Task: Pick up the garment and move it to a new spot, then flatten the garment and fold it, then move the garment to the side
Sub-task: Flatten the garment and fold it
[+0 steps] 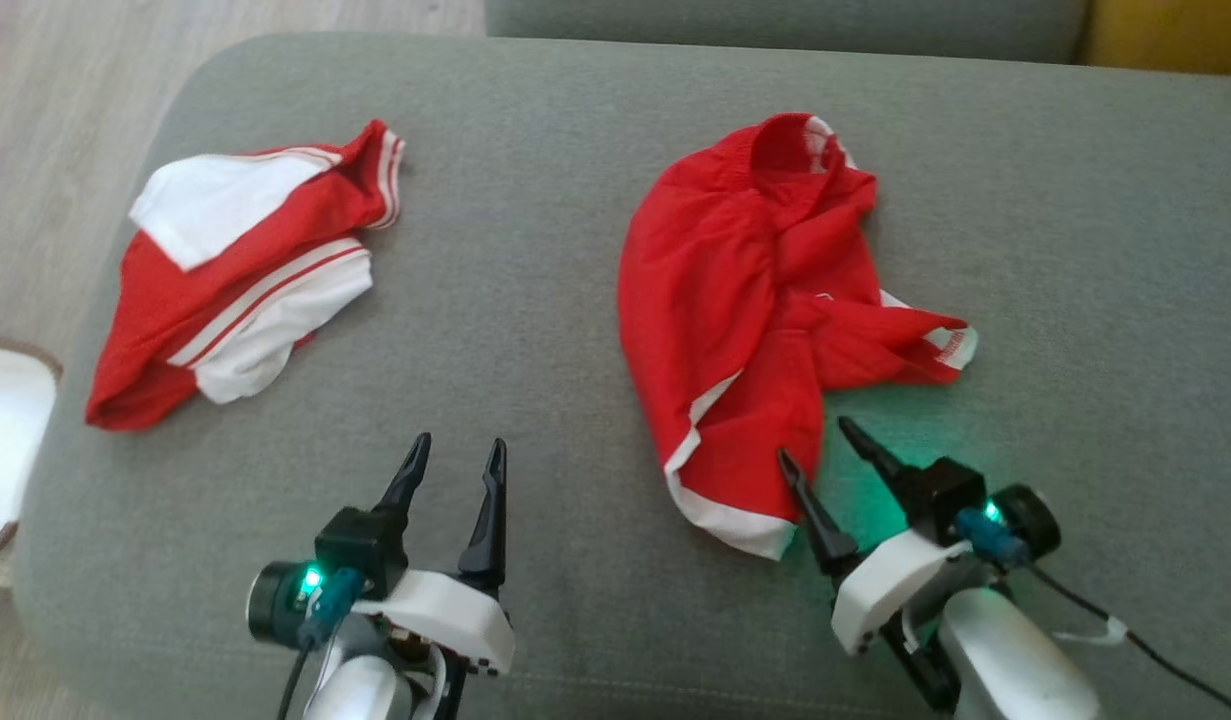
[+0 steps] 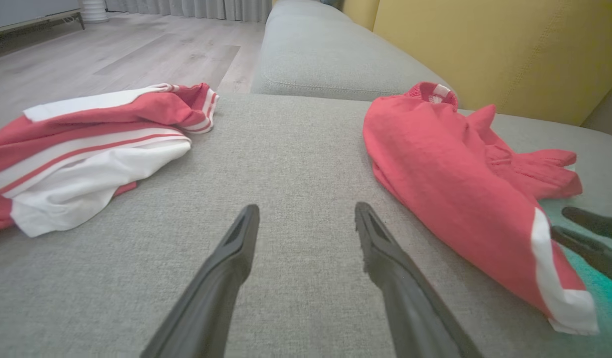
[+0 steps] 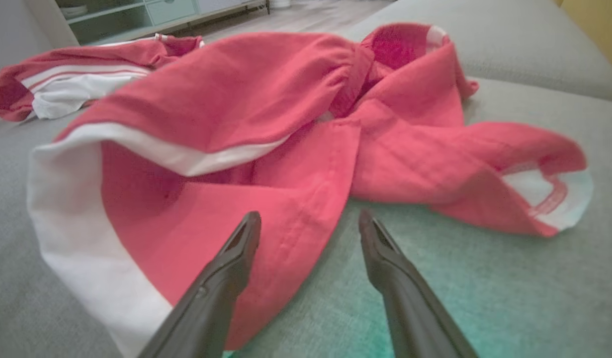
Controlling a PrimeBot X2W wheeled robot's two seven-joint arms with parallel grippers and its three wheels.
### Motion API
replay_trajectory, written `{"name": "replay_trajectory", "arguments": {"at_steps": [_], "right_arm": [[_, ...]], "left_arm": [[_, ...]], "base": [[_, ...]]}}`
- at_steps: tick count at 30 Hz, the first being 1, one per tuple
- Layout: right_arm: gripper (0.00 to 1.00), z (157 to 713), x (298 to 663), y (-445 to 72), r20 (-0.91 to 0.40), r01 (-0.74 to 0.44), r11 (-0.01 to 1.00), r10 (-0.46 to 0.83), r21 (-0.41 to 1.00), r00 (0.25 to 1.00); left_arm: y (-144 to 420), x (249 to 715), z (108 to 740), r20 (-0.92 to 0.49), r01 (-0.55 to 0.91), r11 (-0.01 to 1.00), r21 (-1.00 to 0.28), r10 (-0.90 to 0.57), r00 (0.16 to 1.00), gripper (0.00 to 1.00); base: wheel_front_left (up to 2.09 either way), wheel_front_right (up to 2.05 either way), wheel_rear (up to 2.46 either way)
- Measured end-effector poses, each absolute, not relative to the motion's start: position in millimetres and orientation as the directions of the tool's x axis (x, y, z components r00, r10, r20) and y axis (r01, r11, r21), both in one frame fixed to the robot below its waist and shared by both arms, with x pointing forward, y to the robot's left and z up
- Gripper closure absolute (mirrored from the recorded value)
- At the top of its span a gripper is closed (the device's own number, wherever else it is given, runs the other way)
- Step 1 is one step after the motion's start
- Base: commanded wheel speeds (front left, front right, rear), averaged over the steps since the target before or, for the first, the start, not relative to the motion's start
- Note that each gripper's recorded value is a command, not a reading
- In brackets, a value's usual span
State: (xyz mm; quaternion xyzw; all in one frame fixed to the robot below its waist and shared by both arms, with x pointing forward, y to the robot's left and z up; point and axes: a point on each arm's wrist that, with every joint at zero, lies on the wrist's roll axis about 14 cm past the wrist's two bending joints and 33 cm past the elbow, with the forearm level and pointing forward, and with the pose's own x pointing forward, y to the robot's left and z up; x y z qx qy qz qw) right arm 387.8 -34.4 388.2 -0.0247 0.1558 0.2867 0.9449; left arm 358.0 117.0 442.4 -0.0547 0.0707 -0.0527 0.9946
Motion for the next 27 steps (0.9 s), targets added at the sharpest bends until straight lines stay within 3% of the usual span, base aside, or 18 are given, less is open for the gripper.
{"name": "replay_trajectory", "arguments": {"at_steps": [5,6,7,8,13,18,22,23,24,27], "right_arm": [[0.0,360,374,-29,-0.401,-0.565,0.823,0.539,0.062,0.741],[0.28,357,372,-28,-0.411,-0.571,0.819,0.543,0.063,0.733],[1.0,355,372,-25,-0.416,-0.577,0.814,0.548,0.066,0.726],[1.0,354,373,-23,-0.421,-0.58,0.812,0.55,0.067,0.721],[1.0,360,392,-37,-0.413,-0.532,0.845,0.506,0.06,0.757],[1.0,384,429,-135,-0.359,-0.344,0.937,0.299,-0.067,0.884],[1.0,401,433,-181,-0.319,-0.242,0.961,0.191,-0.13,0.928],[0.39,400,430,-190,-0.323,-0.22,0.966,0.167,-0.134,0.932],[0.0,398,426,-197,-0.334,-0.205,0.968,0.148,-0.144,0.931],[0.0,401,420,-212,-0.318,-0.147,0.98,0.097,-0.136,0.943]], "left_arm": [[125,355,441,-0.141,0.069,0.991,-0.116,-0.085,0.986,0.0],[127,354,441,-0.142,0.064,0.991,-0.115,-0.08,0.987,0.0],[128,354,441,-0.142,0.059,0.992,-0.114,-0.076,0.987,0.0],[129,354,441,-0.143,0.056,0.992,-0.114,-0.073,0.987,0.0],[127,356,441,-0.14,0.061,0.991,-0.12,-0.078,0.987,0.0],[115,361,446,-0.125,0.1,0.987,-0.13,-0.116,0.985,0.0],[103,365,448,-0.113,0.139,0.981,-0.134,-0.155,0.981,0.0],[100,365,449,-0.111,0.148,0.98,-0.136,-0.164,0.98,0.0],[97,366,450,-0.109,0.157,0.978,-0.136,-0.172,0.979,0.0],[91,367,451,-0.105,0.175,0.975,-0.137,-0.19,0.976,0.0]], "base": [[0.0,0.0,0.0],[0.0,0.0,0.0],[0.0,0.0,0.0],[0.0,0.0,0.0],[0.0,0.0,0.0],[0.0,0.0,0.0],[0.0,0.0,0.0],[0.0,0.0,0.0],[0.0,0.0,0.0],[0.0,0.0,0.0]]}}
